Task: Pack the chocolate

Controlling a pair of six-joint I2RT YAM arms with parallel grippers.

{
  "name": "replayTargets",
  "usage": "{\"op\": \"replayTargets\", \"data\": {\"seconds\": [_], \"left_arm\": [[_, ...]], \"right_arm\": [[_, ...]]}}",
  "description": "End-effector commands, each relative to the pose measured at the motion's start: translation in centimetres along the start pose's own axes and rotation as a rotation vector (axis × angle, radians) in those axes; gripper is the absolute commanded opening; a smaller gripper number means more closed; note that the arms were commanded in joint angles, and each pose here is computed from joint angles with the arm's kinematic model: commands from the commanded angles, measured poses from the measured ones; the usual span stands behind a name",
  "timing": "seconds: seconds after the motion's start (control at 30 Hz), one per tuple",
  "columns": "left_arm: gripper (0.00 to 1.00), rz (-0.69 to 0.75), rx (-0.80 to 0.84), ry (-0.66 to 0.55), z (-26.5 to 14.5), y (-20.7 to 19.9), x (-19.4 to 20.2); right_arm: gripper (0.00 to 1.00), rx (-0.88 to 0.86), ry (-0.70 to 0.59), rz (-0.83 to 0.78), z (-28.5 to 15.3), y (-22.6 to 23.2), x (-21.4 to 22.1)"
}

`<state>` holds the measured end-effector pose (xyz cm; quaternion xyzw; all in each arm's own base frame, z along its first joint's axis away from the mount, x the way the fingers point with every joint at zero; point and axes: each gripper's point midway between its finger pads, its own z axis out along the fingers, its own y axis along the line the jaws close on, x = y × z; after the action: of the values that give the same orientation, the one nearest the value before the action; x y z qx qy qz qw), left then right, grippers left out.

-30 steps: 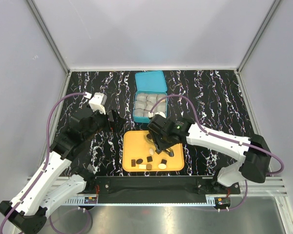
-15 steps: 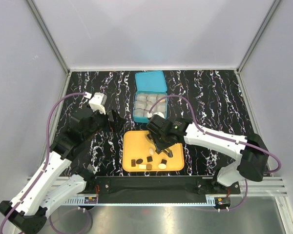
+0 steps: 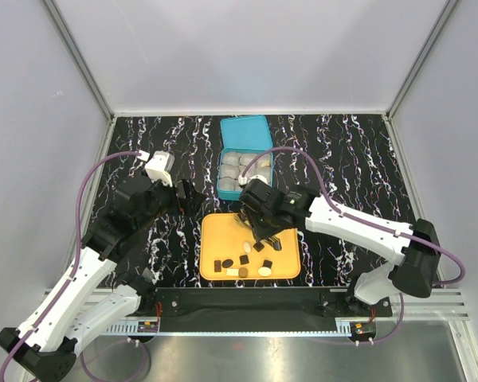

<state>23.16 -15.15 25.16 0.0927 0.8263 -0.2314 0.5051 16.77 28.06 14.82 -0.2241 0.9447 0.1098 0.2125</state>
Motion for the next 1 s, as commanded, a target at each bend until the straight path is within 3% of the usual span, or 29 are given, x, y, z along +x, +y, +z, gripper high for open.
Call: {"op": "replayTargets", "data": {"seconds": [0.0,0.23,0.4,0.67,0.97], "left_arm": [[0.99,0.015,-0.001,-0.058,-0.2,0.0,-1.3],[0.99,0.015,0.001,-0.062,-0.2,0.0,-1.5],[0.99,0.015,0.001,-0.062,-0.3,0.0,-1.4],[0.99,0.015,0.001,-0.058,-0.1,0.0,-1.4],[0.99,0.015,0.001,-0.058,-0.1,0.0,-1.3]], "right_arm": [[0.34,-0.031,-0.105,-0.025,-3.9,0.5,-2.7],[0.33,0.109,-0.147,-0.054,-4.5,-3.2,-6.2],[0.32,0.114,-0.202,0.031,-3.5,-7.5,-10.1],[0.33,0.119,-0.255,0.042,-0.5,-9.1,-15.5],[0.34,0.176,-0.244,0.025,3.2,-9.9,-18.5]]}}
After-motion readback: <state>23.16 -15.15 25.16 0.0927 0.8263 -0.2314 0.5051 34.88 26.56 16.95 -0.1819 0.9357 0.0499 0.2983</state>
